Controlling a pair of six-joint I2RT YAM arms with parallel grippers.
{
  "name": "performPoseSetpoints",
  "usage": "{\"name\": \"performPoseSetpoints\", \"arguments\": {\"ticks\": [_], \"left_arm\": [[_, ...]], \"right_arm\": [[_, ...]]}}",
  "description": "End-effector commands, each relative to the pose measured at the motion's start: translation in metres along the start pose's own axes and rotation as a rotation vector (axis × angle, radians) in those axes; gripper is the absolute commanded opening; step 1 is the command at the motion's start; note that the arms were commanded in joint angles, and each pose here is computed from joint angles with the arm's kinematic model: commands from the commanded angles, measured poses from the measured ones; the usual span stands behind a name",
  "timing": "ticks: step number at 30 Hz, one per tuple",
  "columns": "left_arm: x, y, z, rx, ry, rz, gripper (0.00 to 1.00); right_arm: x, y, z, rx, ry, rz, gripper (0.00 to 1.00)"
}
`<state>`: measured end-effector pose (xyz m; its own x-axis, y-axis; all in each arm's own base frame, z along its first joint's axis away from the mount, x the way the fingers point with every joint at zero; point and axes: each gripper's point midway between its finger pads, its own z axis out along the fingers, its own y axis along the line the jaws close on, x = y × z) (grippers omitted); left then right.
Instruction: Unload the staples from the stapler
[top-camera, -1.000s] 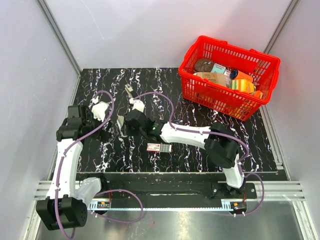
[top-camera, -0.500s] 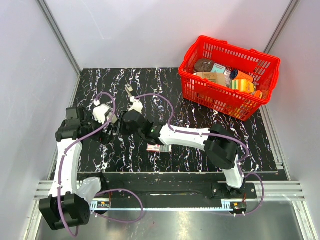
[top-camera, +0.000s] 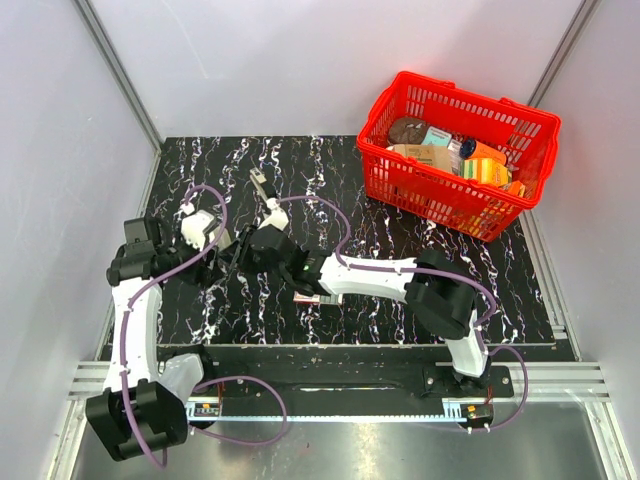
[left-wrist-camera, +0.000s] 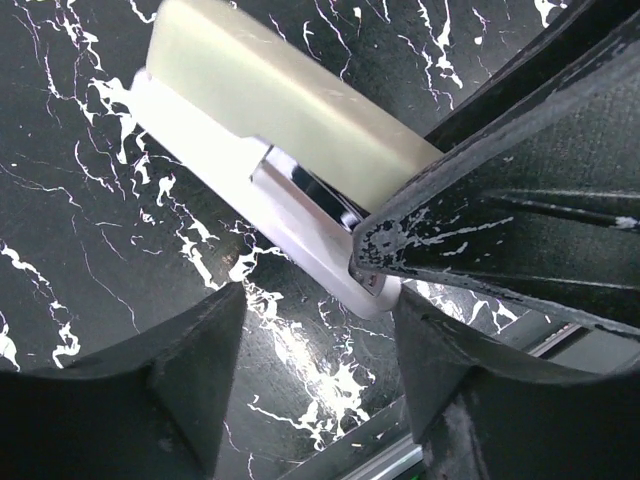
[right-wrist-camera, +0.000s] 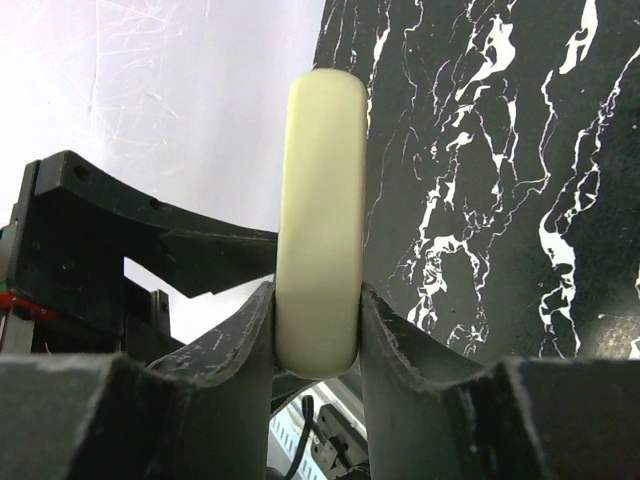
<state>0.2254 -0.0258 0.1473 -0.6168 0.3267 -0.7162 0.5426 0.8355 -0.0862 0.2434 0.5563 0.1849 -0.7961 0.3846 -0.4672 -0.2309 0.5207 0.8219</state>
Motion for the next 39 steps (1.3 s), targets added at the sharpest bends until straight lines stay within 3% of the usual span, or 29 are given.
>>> {"name": "performPoseSetpoints", "arguments": {"ticks": [1,17,25,32,39], "left_arm": [[-0.011,0.004,-0.001,0.017,-0.062,0.032,0.6],[0.004,0.021,-0.01,-0.028,-0.015,0.046,0.01],[0.017,0.035,-0.015,-0.093,0.018,0.087,0.0],[0.012,0.064,-0.025,-0.256,0.012,0.135,0.0],[0.016,0.073,-0.024,-0.308,0.018,0.146,0.0]], "right_arm": [[0.001,0.037,-0.013,-0.127,0.01,0.085,0.02],[0.037,0.015,-0.018,-0.112,0.139,0.03,0.0],[0.052,-0.001,-0.018,-0.093,0.205,-0.027,0.0],[0.057,-0.015,-0.024,-0.09,0.305,-0.121,0.0],[0.047,-0.034,-0.032,-0.06,0.299,-0.136,0.0]]}}
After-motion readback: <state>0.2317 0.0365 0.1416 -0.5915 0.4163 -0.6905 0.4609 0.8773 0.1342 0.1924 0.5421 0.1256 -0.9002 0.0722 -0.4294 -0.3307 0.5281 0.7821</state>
